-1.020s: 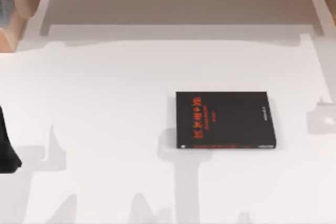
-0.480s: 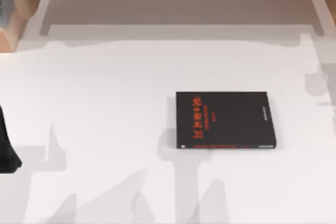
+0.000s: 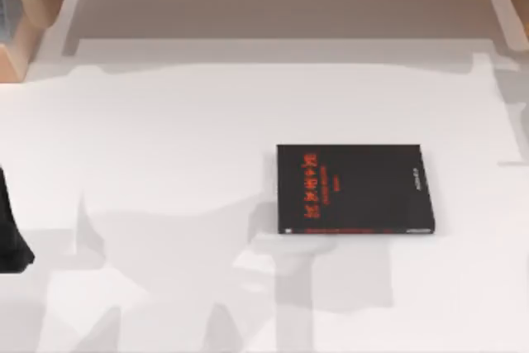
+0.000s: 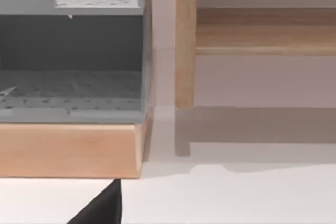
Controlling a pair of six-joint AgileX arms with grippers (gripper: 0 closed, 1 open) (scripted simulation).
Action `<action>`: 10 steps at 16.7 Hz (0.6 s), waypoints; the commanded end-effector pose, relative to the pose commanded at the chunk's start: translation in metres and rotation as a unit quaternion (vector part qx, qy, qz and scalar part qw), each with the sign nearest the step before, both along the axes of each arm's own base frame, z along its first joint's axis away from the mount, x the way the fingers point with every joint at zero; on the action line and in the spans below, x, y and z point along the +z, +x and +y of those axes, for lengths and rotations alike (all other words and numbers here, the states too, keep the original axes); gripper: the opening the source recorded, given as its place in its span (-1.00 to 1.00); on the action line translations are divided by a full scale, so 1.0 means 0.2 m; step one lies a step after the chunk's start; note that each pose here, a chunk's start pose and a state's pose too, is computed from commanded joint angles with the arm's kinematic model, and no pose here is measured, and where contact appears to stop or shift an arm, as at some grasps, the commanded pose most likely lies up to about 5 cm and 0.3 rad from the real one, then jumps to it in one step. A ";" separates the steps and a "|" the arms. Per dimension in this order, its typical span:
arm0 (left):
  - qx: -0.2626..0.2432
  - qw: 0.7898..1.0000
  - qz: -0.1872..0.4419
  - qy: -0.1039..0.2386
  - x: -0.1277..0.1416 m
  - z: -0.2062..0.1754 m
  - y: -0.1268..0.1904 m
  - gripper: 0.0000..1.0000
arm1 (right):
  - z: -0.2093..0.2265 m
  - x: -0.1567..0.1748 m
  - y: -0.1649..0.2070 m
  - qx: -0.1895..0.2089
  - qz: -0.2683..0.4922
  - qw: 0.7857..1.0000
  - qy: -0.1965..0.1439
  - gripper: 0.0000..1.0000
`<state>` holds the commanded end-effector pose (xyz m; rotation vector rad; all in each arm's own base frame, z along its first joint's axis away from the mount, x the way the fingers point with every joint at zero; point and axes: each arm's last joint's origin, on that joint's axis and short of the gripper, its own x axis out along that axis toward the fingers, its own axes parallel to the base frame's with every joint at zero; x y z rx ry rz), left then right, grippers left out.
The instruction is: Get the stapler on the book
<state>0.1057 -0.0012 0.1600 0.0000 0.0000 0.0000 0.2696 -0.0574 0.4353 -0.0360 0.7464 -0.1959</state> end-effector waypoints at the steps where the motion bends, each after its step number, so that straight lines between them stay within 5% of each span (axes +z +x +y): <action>1: 0.000 1.000 0.000 0.000 0.00 0.00 0.00 1.00 | -0.03 -0.02 0.07 -0.004 0.022 1.000 0.003 1.00; 5: 0.000 1.000 0.000 0.000 0.00 0.00 0.00 1.00 | -0.19 -0.21 0.42 -0.016 0.120 0.992 0.021 1.00; 10: 0.000 1.000 0.000 0.000 0.00 0.00 0.00 1.00 | -0.40 -0.70 0.83 -0.014 0.260 0.963 0.063 1.00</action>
